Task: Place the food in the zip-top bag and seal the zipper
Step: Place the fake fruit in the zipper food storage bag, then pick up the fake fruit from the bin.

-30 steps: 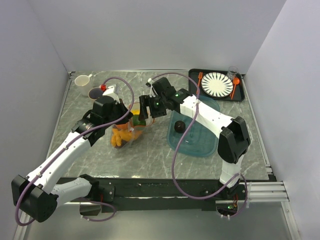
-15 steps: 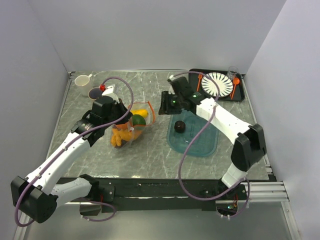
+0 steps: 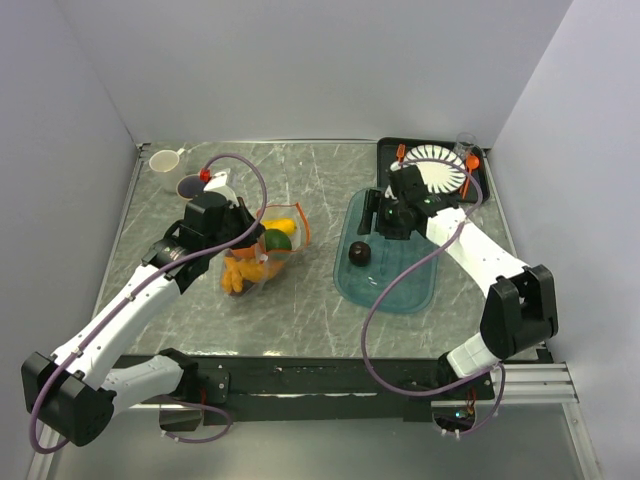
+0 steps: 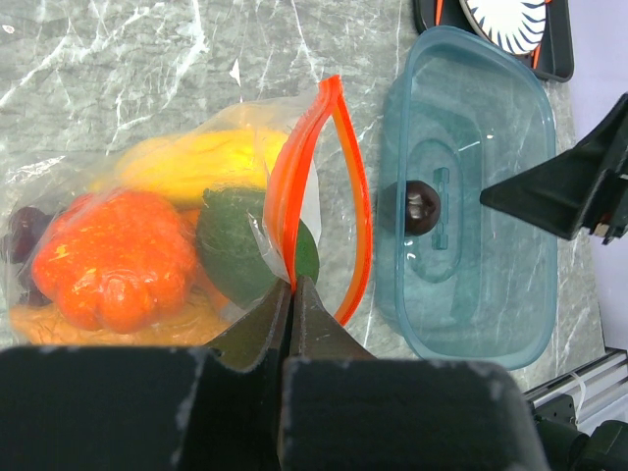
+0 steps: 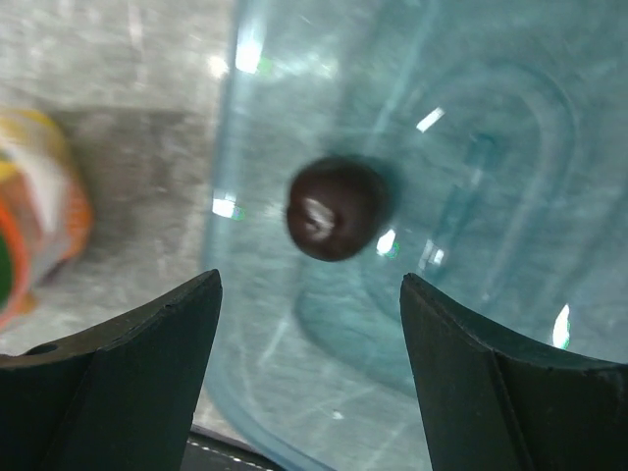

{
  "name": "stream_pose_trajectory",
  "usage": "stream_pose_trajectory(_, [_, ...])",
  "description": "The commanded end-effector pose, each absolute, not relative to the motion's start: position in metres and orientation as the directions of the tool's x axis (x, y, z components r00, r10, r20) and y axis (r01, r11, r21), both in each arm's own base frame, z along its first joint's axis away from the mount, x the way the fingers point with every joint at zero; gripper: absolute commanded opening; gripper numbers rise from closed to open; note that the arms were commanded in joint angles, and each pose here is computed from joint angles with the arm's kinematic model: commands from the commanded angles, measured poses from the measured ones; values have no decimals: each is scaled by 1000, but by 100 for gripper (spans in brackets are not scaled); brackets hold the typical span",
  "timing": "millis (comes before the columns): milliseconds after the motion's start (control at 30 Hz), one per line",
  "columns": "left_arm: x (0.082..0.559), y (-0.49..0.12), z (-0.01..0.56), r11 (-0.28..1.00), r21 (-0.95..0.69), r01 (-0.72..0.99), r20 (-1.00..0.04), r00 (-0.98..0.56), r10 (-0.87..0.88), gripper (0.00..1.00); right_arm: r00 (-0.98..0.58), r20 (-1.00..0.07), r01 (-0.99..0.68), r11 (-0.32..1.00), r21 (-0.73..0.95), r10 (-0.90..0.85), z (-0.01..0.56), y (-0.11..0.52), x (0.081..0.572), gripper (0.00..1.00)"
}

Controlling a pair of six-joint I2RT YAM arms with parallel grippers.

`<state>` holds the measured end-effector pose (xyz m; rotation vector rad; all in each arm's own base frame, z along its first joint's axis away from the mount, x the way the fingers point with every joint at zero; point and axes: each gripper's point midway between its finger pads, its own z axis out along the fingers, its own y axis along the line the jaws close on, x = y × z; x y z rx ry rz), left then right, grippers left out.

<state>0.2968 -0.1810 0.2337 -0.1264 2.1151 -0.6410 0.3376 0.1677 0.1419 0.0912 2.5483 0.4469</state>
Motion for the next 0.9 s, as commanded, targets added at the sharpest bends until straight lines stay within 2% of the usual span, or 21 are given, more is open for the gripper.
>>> stream_pose_trajectory(0, [298, -183, 250, 846, -504, 172, -758, -559, -337, 1, -847, -510, -7, 956, 293, 150, 135, 153, 336, 80])
stream_pose_trajectory(633, [304, -190, 256, 834, -520, 183, -753, -559, -347, 1, -888, -433, -5, 939, 343, 153, 109, 167, 342, 81])
stream_pose_trajectory(867, [302, -188, 256, 832, -524, 181, -752, -557, -353, 1, -909, -383, 2, 921, 390, 164, 90, 179, 339, 79])
